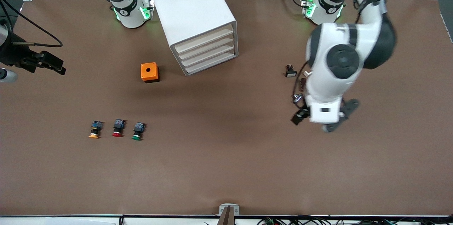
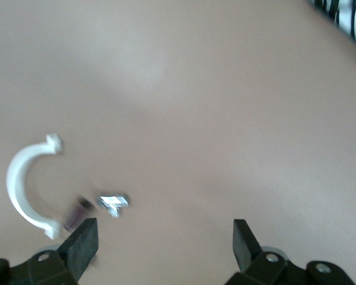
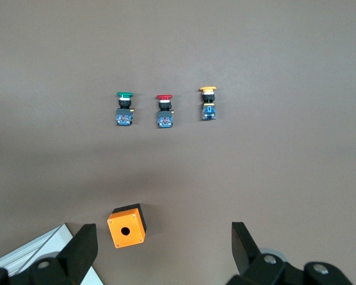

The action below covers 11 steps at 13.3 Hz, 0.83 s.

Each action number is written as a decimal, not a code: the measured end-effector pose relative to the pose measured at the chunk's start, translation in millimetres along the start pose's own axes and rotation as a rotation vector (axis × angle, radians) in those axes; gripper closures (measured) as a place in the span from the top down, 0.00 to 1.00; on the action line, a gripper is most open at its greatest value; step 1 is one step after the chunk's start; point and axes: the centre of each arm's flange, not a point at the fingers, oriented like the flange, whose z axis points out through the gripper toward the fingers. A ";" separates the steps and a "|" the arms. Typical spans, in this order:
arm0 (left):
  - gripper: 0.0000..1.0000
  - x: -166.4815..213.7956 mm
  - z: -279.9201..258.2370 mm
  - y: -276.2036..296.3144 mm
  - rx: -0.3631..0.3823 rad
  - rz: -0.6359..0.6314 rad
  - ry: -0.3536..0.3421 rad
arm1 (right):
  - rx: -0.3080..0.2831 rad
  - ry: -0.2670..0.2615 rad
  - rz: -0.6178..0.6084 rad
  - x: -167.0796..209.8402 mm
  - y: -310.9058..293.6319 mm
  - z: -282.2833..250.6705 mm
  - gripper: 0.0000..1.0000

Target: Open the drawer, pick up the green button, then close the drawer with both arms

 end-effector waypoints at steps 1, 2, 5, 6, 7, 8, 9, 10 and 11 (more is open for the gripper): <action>1.00 25.0 -17.5 -23.7 -0.009 0.032 0.002 | 0.000 0.002 0.000 -0.5 0.0 -1.1 1.00; 1.00 45.6 -33.6 -48.4 -0.014 0.067 -0.009 | 0.000 0.002 0.001 -0.8 0.1 -1.6 1.00; 1.00 82.8 -75.1 -113.4 -0.031 0.145 -0.052 | 0.000 0.005 0.002 -0.6 0.5 -1.9 1.00; 1.00 87.5 -85.9 -126.8 -0.042 0.168 -0.061 | 0.000 0.008 0.003 -0.2 0.9 -2.6 1.00; 1.00 91.0 -95.5 -136.5 -0.057 0.192 -0.061 | 0.000 0.016 0.004 0.4 1.5 -4.6 1.00; 1.00 93.5 -104.2 -144.7 -0.076 0.219 -0.062 | 0.000 0.025 0.005 0.9 1.9 -8.0 1.00; 1.00 95.3 -111.9 -152.7 -0.094 0.242 -0.066 | 0.001 0.034 0.005 1.0 2.1 -12.1 1.00; 1.00 96.7 -118.1 -161.0 -0.105 0.261 -0.076 | 0.001 0.040 0.006 1.1 2.3 -15.2 1.00; 1.00 97.8 -122.0 -167.7 -0.112 0.278 -0.085 | 0.001 0.042 0.006 1.1 2.4 -16.4 1.00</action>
